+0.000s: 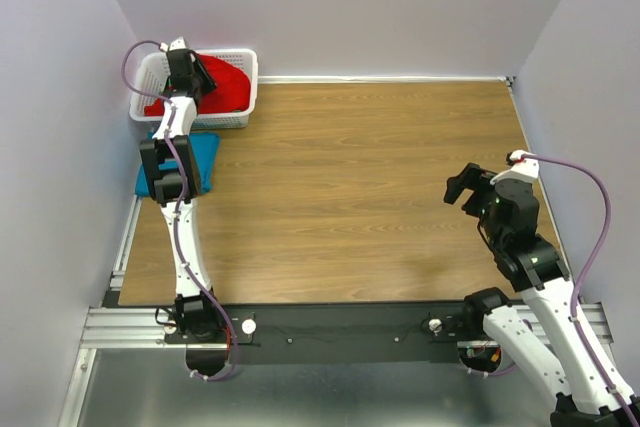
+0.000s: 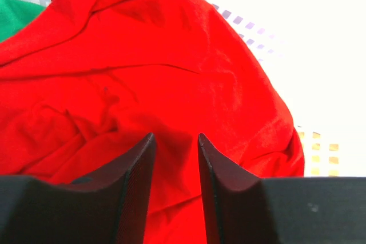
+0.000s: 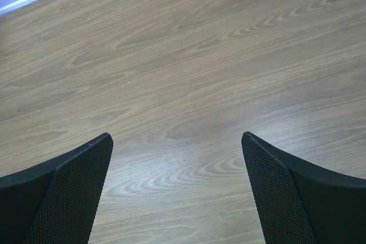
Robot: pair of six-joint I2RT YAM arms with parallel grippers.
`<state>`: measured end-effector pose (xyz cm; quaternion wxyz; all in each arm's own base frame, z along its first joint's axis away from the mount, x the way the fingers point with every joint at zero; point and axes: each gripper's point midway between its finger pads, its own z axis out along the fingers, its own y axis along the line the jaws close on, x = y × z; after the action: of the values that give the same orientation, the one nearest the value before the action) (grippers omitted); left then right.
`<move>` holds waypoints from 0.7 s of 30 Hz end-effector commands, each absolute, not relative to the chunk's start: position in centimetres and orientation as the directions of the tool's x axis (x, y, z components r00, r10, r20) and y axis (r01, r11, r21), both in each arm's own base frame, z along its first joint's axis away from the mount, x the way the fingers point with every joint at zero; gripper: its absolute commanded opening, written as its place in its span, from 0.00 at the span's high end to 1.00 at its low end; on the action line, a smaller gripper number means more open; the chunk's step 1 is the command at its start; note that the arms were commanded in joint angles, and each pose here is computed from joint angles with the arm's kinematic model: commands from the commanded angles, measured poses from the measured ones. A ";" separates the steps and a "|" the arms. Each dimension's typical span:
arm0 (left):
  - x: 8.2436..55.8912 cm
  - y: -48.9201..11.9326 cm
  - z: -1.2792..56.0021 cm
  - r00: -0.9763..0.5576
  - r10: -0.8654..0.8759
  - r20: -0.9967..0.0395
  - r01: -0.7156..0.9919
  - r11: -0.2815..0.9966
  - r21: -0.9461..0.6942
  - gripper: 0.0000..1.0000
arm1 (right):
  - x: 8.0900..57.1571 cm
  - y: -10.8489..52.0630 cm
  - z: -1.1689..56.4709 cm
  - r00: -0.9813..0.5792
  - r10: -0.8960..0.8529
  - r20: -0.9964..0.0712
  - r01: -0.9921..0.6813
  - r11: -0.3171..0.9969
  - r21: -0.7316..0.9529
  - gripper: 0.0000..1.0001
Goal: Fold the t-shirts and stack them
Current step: Grab the tshirt from the pile
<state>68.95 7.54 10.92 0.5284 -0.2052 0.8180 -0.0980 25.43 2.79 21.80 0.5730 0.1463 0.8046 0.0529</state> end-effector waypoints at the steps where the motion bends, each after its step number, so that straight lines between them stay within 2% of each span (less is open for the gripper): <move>1: 69.4 7.5 9.7 -0.372 -0.490 -0.788 -0.191 0.872 -0.452 0.57 | 25.5 3.0 21.2 -0.315 0.307 -0.898 0.173 0.949 0.263 0.00; 6: 68.3 6.5 7.1 -0.449 -0.547 -0.706 -0.233 0.835 -0.499 0.62 | 25.5 3.0 21.1 -0.316 0.307 -0.898 0.177 0.949 0.262 0.00; 9: 67.3 6.7 5.9 -0.478 -0.558 -0.679 -0.282 0.829 -0.483 0.54 | 25.5 3.0 21.2 -0.315 0.308 -0.898 0.175 0.949 0.263 0.00; 11: 67.1 6.8 6.1 -0.474 -0.539 -0.696 -0.293 0.842 -0.453 0.55 | 25.5 3.0 21.1 -0.319 0.306 -0.897 0.176 0.949 0.261 0.00; 14: 66.9 6.5 6.0 -0.487 -0.507 -0.711 -0.276 0.862 -0.425 0.62 | 25.6 3.1 21.0 -0.324 0.306 -0.895 0.176 0.949 0.260 0.00; 15: 67.0 6.5 6.1 -0.487 -0.502 -0.715 -0.266 0.865 -0.426 0.78 | 25.6 3.1 21.0 -0.324 0.305 -0.895 0.175 0.949 0.260 0.00; 18: 67.2 6.1 7.0 -0.479 -0.482 -0.734 -0.222 0.875 -0.430 1.00 | 25.6 3.1 21.0 -0.324 0.305 -0.895 0.175 0.949 0.260 0.00; 21: 67.5 5.2 11.5 -0.426 -0.470 -0.773 -0.155 0.880 -0.450 1.00 | 25.6 3.2 21.0 -0.326 0.304 -0.895 0.172 0.950 0.260 0.00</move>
<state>68.25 7.30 7.65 0.4897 -0.2208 0.8331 -0.1318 25.60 2.91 21.38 0.5660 0.1477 0.8094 0.0523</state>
